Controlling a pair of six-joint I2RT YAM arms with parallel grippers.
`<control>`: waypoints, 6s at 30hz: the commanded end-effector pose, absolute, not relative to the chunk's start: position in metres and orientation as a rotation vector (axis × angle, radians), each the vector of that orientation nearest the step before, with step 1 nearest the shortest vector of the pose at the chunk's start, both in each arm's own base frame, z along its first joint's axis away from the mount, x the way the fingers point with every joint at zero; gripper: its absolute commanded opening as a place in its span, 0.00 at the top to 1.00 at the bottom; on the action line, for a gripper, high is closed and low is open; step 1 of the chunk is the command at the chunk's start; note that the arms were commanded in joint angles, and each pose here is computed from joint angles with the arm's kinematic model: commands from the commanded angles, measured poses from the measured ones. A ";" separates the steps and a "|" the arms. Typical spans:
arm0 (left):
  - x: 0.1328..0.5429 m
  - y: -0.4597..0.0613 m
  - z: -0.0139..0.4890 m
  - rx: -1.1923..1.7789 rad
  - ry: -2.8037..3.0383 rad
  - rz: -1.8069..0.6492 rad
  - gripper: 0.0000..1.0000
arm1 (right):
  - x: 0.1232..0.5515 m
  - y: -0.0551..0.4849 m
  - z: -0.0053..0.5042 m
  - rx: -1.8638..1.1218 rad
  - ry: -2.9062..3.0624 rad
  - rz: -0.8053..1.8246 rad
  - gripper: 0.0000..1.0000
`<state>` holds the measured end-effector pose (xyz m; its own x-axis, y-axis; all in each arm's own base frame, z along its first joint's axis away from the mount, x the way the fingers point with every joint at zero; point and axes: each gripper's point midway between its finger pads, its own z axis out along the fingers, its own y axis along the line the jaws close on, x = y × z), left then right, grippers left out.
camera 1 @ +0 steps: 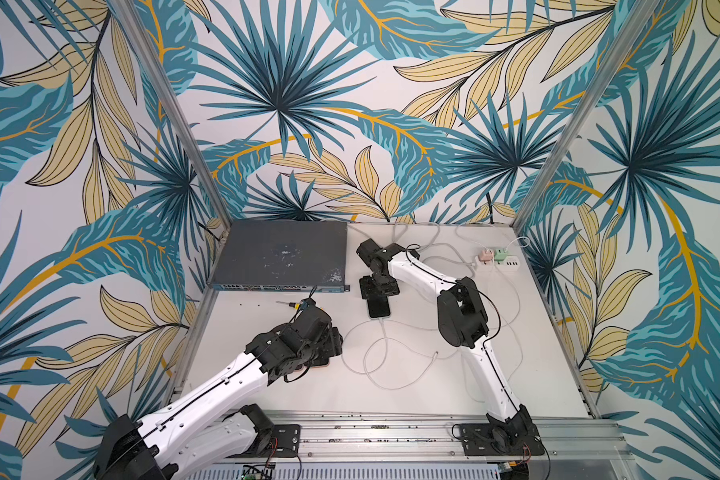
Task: Unplug the charging cable from the phone
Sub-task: Pick up the phone at the center of the board, then remove the charging cable from the phone, then adjust the charging cable at the center of the board.
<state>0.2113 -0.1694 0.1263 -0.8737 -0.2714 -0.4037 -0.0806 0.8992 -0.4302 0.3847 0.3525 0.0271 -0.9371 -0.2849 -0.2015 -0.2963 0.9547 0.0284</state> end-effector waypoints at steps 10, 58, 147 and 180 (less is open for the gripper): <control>0.211 -0.200 0.130 -0.161 2.587 -0.663 0.27 | 0.385 0.359 0.063 -0.450 2.871 0.149 0.28; 0.296 -0.324 0.100 -0.091 2.385 -0.804 0.44 | 0.378 0.349 0.169 -0.429 2.747 0.330 0.29; 0.231 -0.213 0.019 -0.302 2.729 -0.090 0.59 | 0.384 0.305 0.173 -0.287 2.715 0.416 0.29; 0.251 -0.326 0.067 0.001 2.677 -0.439 0.53 | 0.390 0.310 0.184 -0.286 2.703 0.434 0.29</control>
